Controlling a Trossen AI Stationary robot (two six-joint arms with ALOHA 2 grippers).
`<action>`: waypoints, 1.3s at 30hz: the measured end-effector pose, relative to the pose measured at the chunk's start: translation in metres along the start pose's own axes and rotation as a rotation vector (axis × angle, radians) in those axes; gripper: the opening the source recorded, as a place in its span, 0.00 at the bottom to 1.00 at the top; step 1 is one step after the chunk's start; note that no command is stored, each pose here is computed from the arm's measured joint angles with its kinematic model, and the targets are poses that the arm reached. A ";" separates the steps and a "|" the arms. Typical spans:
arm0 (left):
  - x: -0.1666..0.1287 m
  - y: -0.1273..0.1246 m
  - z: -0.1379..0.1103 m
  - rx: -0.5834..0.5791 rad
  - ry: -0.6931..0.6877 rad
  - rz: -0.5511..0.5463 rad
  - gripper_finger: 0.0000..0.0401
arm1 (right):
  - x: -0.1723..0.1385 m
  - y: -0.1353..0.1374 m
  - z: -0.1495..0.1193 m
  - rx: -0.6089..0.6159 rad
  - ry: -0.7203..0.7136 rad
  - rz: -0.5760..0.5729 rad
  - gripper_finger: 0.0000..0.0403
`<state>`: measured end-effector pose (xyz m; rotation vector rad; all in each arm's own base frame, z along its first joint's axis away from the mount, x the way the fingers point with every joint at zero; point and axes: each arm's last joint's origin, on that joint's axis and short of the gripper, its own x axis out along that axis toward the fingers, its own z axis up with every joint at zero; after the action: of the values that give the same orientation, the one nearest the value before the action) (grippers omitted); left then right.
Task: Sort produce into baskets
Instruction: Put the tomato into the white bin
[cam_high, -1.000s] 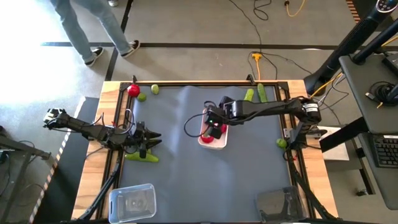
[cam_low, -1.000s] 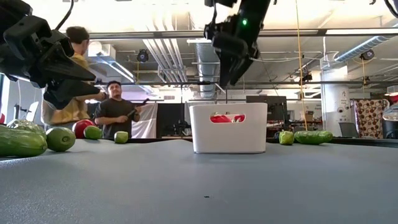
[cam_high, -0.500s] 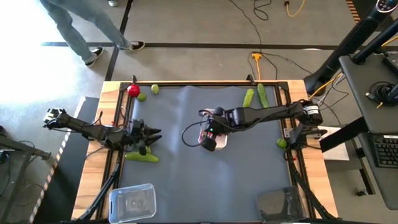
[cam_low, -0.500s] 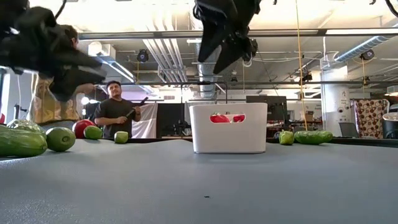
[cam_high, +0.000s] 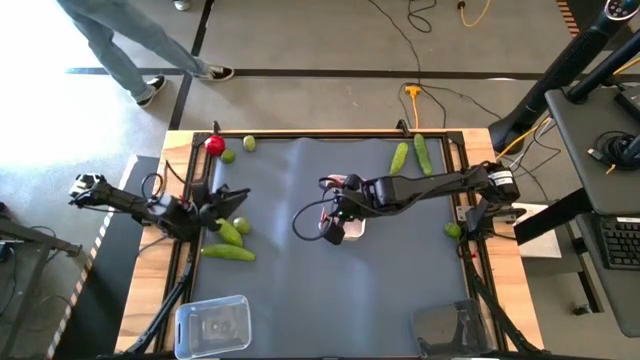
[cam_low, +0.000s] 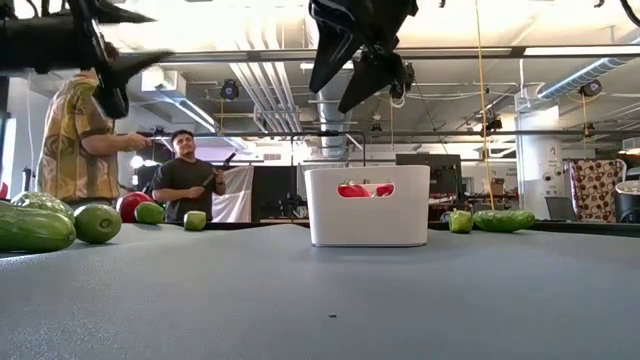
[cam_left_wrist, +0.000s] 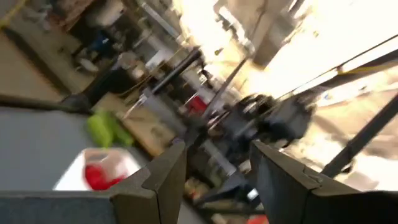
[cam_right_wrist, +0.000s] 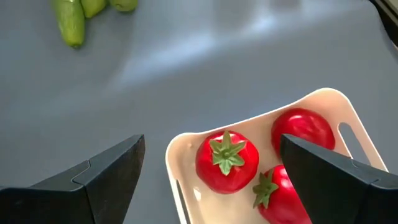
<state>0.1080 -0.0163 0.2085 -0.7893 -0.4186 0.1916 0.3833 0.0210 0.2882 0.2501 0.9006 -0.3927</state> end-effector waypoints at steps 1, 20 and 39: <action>0.001 -0.003 0.004 0.005 -0.021 -0.011 0.40 | -0.001 0.001 0.001 -0.001 -0.004 0.001 0.90; 0.035 -0.056 0.118 0.446 0.094 1.214 0.40 | -0.031 0.004 0.031 -0.082 -0.158 -0.011 0.90; 0.074 -0.038 0.124 0.734 0.528 1.365 0.40 | -0.034 0.014 0.020 -0.081 -0.107 -0.006 0.90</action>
<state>0.1215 0.0615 0.3355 -0.2457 0.7392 1.2903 0.3850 0.0334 0.3279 0.1503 0.8100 -0.3712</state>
